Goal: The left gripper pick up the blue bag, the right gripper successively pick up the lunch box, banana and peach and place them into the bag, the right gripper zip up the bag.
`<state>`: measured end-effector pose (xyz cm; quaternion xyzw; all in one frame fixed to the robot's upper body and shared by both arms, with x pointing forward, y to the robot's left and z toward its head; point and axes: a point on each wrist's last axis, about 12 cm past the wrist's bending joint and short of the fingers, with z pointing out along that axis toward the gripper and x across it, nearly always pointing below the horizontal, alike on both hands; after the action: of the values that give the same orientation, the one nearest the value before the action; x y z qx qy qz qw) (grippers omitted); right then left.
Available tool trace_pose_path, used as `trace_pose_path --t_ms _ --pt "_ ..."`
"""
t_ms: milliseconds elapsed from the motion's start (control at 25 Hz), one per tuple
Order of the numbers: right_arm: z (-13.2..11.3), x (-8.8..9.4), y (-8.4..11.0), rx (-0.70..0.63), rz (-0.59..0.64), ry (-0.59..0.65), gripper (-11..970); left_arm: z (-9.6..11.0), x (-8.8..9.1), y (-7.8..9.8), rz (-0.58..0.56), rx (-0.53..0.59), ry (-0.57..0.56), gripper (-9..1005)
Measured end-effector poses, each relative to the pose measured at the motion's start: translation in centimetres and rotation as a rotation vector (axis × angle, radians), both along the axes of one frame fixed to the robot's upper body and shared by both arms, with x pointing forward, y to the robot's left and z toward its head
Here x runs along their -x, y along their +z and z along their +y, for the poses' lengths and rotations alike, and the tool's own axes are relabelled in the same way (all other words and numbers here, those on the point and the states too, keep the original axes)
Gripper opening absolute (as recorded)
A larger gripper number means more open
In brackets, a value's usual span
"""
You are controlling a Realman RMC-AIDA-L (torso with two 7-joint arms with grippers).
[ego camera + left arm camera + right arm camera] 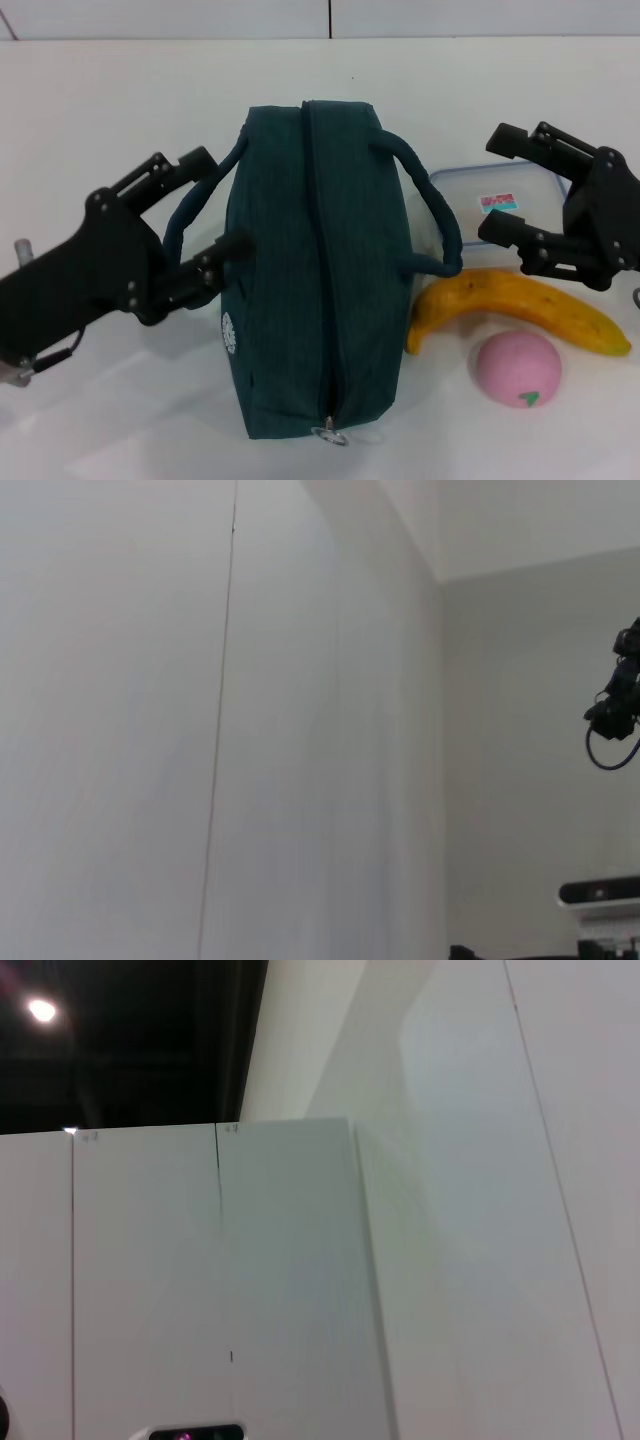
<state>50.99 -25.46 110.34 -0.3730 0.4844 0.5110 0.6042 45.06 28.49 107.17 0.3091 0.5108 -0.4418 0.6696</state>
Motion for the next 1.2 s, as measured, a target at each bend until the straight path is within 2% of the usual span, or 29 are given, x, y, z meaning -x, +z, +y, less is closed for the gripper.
trace_pose_path --t_ms 160,320,440,520,760,1120,1200 --pt "-0.1 0.0 0.0 -0.002 -0.001 -0.004 851 1.2 -1.3 1.9 0.070 0.012 -0.072 799" --pt "-0.1 0.0 0.0 -0.003 -0.002 -0.003 850 3.2 -3.3 4.6 0.249 0.018 -0.124 795" --pt "-0.1 0.0 0.1 -0.005 -0.003 -0.006 850 3.5 -5.0 5.9 0.432 -0.071 -0.144 791" --pt "-0.1 -0.1 0.1 -0.005 -0.004 -0.007 849 3.1 -5.7 6.3 0.502 -0.134 -0.153 789" --pt "-0.1 -0.1 0.1 -0.005 -0.005 -0.007 848 1.0 -6.3 7.4 0.562 -0.258 -0.145 782" --pt "-0.3 -0.2 0.1 -0.005 -0.010 -0.023 846 -0.5 -6.7 7.9 0.627 -0.306 -0.151 772" --pt "-0.3 -0.2 0.1 -0.005 -0.014 -0.025 845 -0.9 -7.1 7.8 0.653 -0.334 -0.118 770"
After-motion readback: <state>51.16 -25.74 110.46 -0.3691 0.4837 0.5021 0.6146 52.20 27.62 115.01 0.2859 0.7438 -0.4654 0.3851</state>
